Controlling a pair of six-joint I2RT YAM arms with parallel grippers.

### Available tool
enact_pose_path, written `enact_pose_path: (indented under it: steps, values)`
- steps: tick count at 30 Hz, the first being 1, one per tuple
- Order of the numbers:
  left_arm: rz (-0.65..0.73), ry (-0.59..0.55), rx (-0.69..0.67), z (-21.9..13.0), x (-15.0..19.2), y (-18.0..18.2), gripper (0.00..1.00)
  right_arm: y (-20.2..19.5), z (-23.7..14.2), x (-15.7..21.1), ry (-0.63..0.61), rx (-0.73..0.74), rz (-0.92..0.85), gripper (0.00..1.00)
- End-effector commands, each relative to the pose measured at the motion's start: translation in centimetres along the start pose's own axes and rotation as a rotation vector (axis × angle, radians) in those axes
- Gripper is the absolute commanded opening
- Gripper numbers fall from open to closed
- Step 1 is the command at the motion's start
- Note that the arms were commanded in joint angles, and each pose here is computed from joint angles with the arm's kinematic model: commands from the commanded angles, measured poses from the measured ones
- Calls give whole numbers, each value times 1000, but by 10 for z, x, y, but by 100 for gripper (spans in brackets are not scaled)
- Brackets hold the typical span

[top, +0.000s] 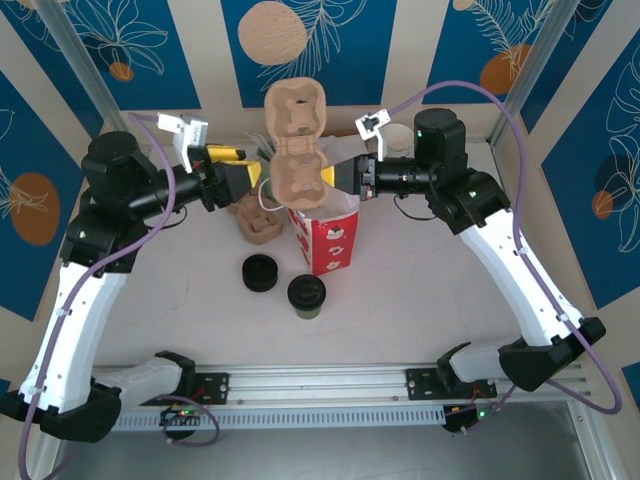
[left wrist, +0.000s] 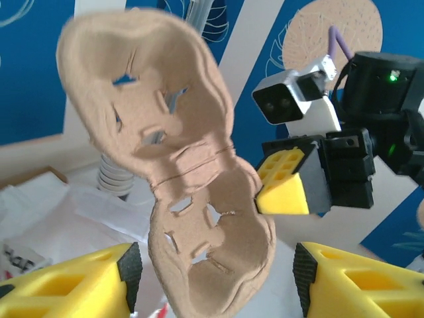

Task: Pack the takeout coffee

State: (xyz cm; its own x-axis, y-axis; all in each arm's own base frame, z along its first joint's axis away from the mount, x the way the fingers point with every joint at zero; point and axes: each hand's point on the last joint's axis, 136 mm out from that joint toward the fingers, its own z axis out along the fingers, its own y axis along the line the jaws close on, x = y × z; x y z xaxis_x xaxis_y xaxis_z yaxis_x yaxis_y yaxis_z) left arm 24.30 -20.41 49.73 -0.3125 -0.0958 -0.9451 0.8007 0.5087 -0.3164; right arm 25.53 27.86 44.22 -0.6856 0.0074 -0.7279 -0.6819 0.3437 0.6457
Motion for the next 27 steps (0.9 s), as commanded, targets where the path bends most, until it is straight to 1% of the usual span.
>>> enact_pose_path:
  steps: [1, 7, 11, 15, 19, 27]
  values:
    - [194, 38, 10, 2, -1, -8, 63, 0, -18, 4, 10, 72, 15, 0]
    - [438, 152, 117, 27, 13, -30, 66, -1, -26, 18, 78, 93, 73, 0]
    - [534, 227, 145, 47, 27, -32, 67, -1, -32, 27, 121, 100, 104, 0]
    - [598, 281, 158, 64, 39, -31, 67, 3, -35, 35, 161, 79, 125, 0]
    - [635, 335, 126, 79, 51, -21, 67, 7, -37, 42, 191, 58, 136, 0]
    - [691, 398, 118, 93, 67, -17, 66, 5, -36, 53, 226, 44, 166, 0]
